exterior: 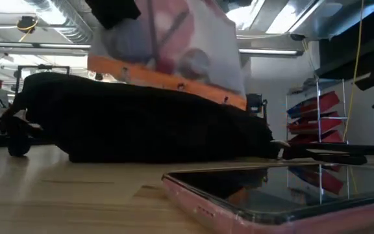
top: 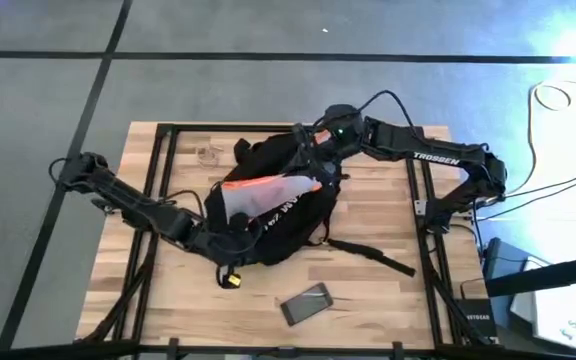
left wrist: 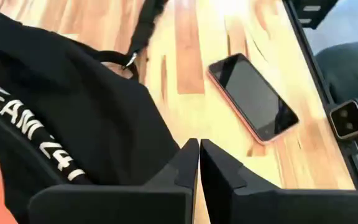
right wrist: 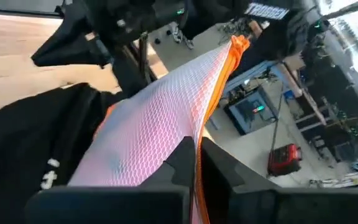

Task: Unpack backpack
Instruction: Put the transparent white zip bag into the black backpack

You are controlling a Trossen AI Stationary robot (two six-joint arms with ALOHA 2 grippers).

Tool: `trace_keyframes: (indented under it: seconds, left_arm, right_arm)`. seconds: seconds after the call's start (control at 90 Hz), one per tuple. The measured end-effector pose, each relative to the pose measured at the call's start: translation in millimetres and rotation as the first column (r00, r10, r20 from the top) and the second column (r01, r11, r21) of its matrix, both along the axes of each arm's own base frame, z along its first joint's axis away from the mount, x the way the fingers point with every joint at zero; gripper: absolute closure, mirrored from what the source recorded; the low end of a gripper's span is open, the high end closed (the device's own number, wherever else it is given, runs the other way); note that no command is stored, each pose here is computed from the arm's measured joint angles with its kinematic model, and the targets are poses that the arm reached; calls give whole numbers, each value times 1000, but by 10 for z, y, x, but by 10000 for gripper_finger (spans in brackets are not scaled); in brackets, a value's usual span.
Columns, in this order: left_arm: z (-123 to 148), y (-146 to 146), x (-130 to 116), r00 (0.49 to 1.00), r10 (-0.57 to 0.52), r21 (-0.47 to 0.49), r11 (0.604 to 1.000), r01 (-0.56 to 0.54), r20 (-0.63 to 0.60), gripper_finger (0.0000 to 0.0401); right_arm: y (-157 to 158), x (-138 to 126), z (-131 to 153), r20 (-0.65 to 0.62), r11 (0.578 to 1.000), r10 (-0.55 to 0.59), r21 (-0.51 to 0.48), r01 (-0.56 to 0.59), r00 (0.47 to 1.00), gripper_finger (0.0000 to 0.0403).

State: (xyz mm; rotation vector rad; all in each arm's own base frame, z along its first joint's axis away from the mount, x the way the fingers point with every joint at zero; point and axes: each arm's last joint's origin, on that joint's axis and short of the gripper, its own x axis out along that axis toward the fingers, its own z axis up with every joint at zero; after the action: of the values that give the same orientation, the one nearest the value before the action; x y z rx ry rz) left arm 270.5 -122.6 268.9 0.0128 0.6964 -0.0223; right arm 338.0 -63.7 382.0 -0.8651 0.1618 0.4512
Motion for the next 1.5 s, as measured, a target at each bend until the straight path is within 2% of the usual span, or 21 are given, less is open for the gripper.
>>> trace_keyframes:
  seconds: [0.178,0.278,0.444,0.6,0.689,0.822,0.944,1.089,1.356,1.422,1.5]
  left_arm:
    - [-133,66,-14,984,175,61,983,-172,-40,399]
    - [-241,156,51,965,257,73,965,-253,-58,380]
    - [-422,305,277,937,345,62,938,-341,-54,298]
    - [-655,371,524,948,315,83,947,-311,-43,206]
    - [-809,449,609,938,339,118,936,-331,-65,180]
    - [-953,601,682,894,443,166,889,-428,-67,182]
    - [-1070,664,715,883,459,194,879,-436,-95,196]
    - [-1069,686,721,875,477,208,867,-454,-81,211]
    - [-1078,813,727,829,558,310,792,-526,-20,227]
    - [-1111,870,742,824,566,306,791,-530,-35,227]
    - [-1139,913,757,834,547,267,817,-511,-76,227]
  right_arm:
    - [-19,-15,167,29,997,-71,-36,72,997,403]
    - [-24,-40,258,33,994,-87,-61,89,996,403]
    - [-68,-79,283,-5,990,-123,-75,122,992,403]
    - [-133,-108,267,-36,986,-152,-69,149,988,403]
    - [-151,-118,249,-56,986,-159,-65,156,986,403]
    - [-150,-122,242,-65,986,-161,-62,157,985,403]
    - [-148,-123,237,-71,986,-161,-61,157,984,403]
    - [-148,-128,230,-80,986,-161,-60,156,984,403]
    - [-143,-145,196,-120,986,-160,-54,155,980,403]
    - [-142,-149,188,-129,987,-160,-52,155,979,403]
    - [-142,-151,184,-134,987,-160,-52,155,978,403]
